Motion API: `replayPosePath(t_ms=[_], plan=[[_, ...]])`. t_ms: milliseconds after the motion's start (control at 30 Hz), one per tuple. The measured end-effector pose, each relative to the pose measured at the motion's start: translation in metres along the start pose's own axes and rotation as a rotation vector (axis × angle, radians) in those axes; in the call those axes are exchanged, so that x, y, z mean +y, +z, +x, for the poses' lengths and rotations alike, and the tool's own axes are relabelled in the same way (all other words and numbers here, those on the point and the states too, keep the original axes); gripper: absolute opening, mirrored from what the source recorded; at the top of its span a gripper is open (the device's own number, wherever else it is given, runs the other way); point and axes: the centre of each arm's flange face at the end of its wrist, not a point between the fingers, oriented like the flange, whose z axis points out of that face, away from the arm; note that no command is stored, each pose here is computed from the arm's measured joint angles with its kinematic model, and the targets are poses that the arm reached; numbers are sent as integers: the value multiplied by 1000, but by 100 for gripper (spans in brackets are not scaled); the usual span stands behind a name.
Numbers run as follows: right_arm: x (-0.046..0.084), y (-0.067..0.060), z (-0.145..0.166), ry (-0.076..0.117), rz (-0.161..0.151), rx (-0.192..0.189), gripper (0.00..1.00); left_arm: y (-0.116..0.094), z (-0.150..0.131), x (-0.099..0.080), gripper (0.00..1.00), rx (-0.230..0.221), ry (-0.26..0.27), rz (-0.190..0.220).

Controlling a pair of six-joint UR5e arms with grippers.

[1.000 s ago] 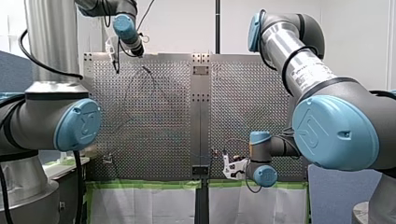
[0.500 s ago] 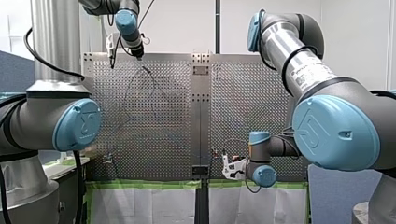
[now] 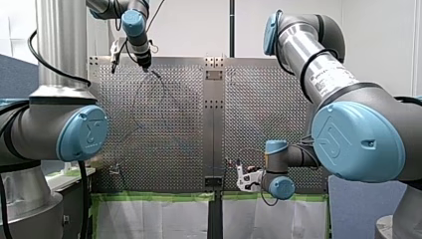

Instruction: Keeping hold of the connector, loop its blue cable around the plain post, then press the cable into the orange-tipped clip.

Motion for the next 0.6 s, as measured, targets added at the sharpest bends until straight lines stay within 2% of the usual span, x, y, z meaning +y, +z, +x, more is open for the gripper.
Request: replayPosePath(t_ms=[600], plan=[[0,0,0,0,0,-1,0,0,0,1,100,4,-1,-4]])
